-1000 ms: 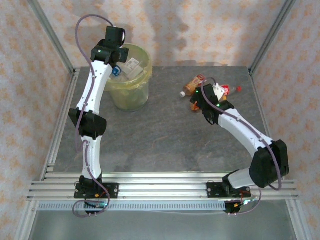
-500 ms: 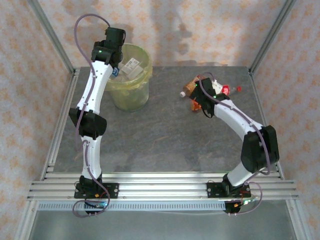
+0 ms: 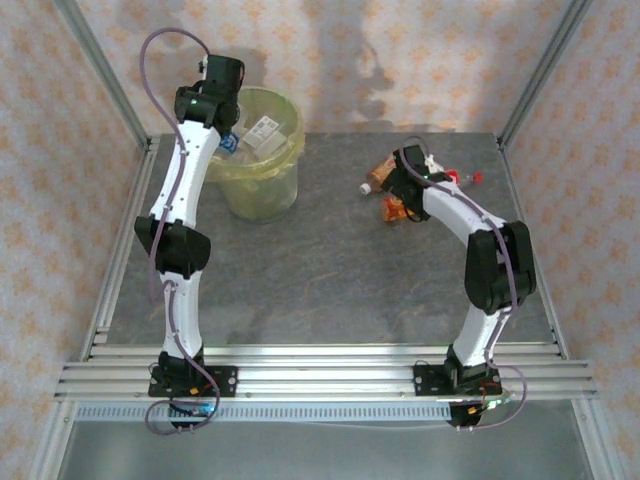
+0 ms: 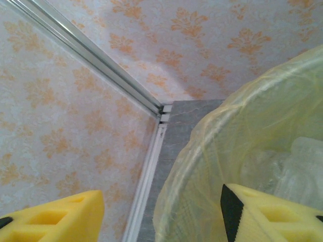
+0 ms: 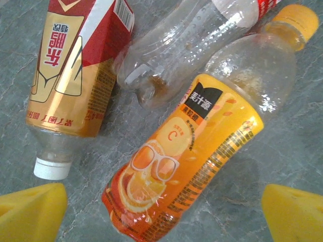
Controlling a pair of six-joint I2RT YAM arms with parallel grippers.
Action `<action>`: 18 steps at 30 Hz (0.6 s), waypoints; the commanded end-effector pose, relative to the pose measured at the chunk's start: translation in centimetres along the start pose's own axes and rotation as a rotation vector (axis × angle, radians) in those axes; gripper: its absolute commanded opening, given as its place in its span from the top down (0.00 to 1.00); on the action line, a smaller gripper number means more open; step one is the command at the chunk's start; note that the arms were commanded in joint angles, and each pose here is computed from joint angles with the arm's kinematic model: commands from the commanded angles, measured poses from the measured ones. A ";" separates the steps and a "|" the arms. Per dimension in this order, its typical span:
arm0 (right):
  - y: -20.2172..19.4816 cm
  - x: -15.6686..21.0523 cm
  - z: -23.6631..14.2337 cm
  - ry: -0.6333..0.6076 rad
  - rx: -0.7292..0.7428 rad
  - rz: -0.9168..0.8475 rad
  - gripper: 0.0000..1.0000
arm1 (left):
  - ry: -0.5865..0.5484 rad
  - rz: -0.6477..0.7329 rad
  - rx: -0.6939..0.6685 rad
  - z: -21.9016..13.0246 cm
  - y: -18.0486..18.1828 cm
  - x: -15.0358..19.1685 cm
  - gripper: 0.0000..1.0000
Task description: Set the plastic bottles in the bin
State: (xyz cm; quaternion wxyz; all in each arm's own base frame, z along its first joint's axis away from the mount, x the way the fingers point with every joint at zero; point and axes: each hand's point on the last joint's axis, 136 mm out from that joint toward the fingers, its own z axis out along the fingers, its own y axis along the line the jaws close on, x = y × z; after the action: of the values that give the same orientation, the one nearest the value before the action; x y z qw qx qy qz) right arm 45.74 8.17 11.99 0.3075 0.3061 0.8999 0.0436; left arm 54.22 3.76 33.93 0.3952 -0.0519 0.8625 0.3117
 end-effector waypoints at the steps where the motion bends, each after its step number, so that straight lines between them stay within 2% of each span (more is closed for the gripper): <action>1: -0.8 -0.2 0.7 0.008 0.061 0.017 0.01 | -0.069 -0.113 0.066 -4.4 2.9 -1.7 0.32; 18: -3.4 2.8 5.7 0.103 0.175 -0.006 0.02 | -0.167 -0.370 0.440 -12.7 2.8 -1.7 0.08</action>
State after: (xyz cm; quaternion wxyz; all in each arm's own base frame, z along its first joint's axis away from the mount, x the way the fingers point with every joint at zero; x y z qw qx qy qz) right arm 46.16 7.41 5.99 0.2451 0.3162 0.9165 -0.0007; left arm 46.19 -0.19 42.33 0.5010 -0.0884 0.8553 0.0985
